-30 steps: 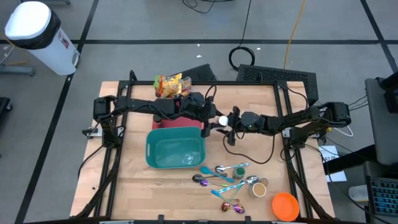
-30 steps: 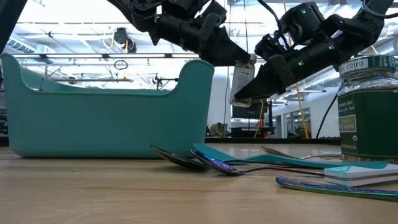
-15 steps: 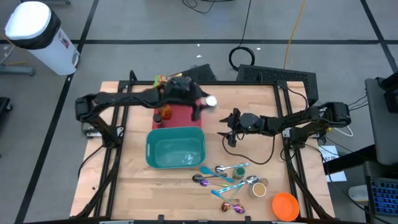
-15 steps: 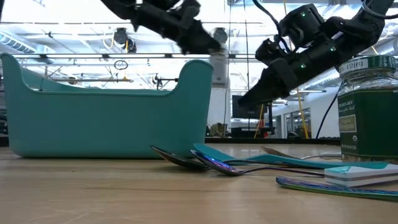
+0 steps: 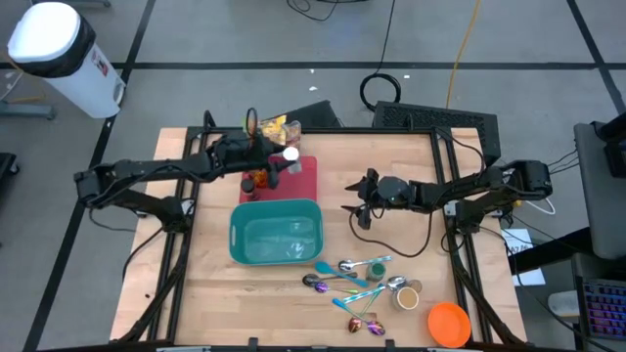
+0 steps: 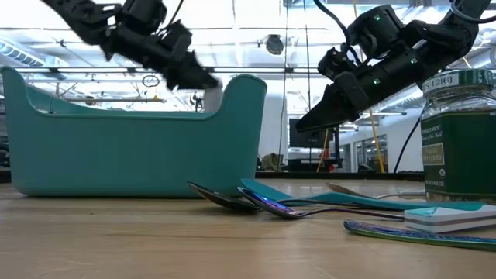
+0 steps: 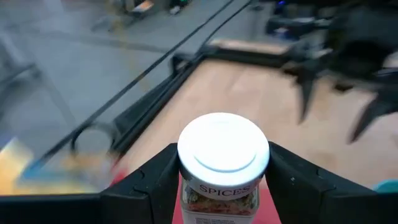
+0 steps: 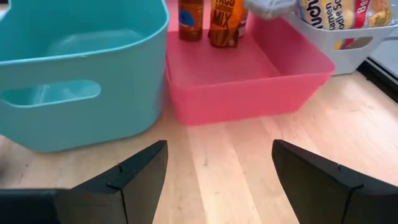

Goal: Pick & Place Food Item
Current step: Put the white seasoning bottle into the red bin, then put the green seasoning bottle into the red bin

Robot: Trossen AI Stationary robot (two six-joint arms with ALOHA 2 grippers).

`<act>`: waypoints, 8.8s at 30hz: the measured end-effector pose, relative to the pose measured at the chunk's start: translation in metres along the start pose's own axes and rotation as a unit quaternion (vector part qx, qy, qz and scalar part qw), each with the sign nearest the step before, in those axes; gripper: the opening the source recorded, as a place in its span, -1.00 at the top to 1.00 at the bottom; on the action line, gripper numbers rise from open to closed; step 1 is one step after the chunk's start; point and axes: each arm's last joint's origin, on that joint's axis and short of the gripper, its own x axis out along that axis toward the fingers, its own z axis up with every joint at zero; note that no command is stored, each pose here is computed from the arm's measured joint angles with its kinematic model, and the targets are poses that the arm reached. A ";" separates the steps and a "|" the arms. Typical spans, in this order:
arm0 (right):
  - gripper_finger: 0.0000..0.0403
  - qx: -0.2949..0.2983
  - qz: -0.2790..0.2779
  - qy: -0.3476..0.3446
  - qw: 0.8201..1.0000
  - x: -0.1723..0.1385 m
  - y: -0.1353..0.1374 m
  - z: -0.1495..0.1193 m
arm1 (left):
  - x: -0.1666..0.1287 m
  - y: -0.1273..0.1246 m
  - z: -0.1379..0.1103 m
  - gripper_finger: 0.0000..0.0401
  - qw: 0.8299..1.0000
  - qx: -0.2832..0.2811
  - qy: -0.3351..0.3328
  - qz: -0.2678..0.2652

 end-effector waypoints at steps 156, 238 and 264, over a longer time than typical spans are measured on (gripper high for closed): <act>-0.38 0.017 0.002 -0.038 0.999 0.000 0.000 0.007 | -0.052 0.001 -0.049 -0.42 0.990 -0.036 -0.064 0.122; -0.66 -0.055 0.142 0.117 0.981 -0.050 0.108 0.083 | -0.051 -0.003 -0.048 -0.42 0.992 -0.054 -0.068 0.090; -0.56 -0.006 0.106 0.248 0.963 -0.114 0.165 0.034 | -0.050 -0.011 -0.048 -0.42 0.991 -0.101 -0.072 0.059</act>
